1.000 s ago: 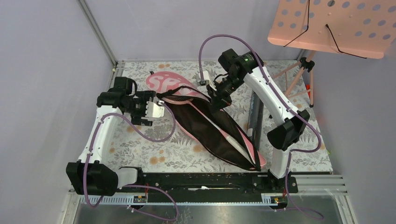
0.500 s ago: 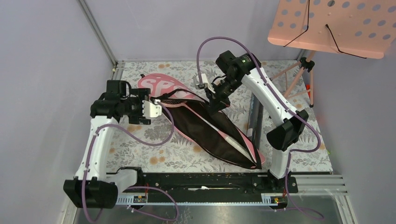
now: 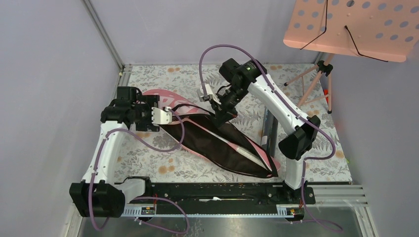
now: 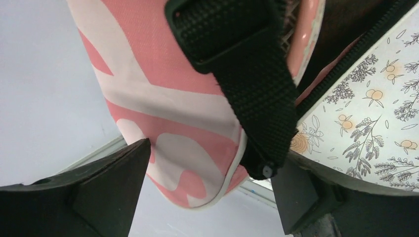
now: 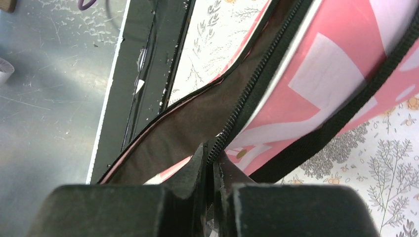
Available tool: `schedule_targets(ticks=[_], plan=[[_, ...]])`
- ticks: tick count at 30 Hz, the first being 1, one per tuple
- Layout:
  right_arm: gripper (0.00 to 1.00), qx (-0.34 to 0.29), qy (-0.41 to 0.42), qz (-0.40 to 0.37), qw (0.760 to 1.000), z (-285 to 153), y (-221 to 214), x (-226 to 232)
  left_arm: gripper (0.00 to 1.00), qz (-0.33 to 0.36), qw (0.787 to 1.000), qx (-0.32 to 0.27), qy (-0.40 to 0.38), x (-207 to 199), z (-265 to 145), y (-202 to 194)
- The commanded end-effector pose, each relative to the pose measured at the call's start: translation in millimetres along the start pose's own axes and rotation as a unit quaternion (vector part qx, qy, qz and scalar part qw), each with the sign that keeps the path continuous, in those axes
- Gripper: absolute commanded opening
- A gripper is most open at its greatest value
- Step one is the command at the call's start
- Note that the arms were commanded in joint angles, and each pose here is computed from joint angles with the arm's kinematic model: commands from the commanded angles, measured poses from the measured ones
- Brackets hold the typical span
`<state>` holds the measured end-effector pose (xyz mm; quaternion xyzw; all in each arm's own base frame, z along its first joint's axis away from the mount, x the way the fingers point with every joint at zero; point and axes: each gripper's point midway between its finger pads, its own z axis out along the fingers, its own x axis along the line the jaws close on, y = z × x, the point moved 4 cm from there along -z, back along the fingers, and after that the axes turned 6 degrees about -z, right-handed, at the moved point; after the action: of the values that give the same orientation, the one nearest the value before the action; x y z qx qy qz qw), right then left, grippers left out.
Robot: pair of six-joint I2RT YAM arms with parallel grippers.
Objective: Pack up the badminton gear
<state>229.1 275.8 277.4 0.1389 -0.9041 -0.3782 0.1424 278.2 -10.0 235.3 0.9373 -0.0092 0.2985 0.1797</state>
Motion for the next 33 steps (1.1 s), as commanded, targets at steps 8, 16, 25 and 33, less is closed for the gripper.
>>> schedule_targets(ticks=[8, 16, 25, 33], plan=[[0.0, -0.001, 0.033, 0.01, 0.999, -19.2, 21.8, 51.3, 0.0, 0.003, 0.999, 0.052, -0.002, 2.7, 14.7, -29.4], [0.46, 0.101, -0.367, 0.168, 0.91, -64.0, 11.2, -65.7, 0.0, -0.098, 0.988, 0.044, 0.114, 19.0, -13.5, -35.9], [0.91, 0.089, -0.616, 0.264, 0.737, -118.5, 3.3, -114.1, 0.0, -0.315, 0.894, -0.01, 0.317, 75.0, -51.8, -61.4], [1.0, 0.028, -0.634, 0.267, 0.725, -112.2, -1.8, -107.2, 0.0, -0.391, 0.814, -0.016, 0.43, 95.9, -77.8, -98.5]])
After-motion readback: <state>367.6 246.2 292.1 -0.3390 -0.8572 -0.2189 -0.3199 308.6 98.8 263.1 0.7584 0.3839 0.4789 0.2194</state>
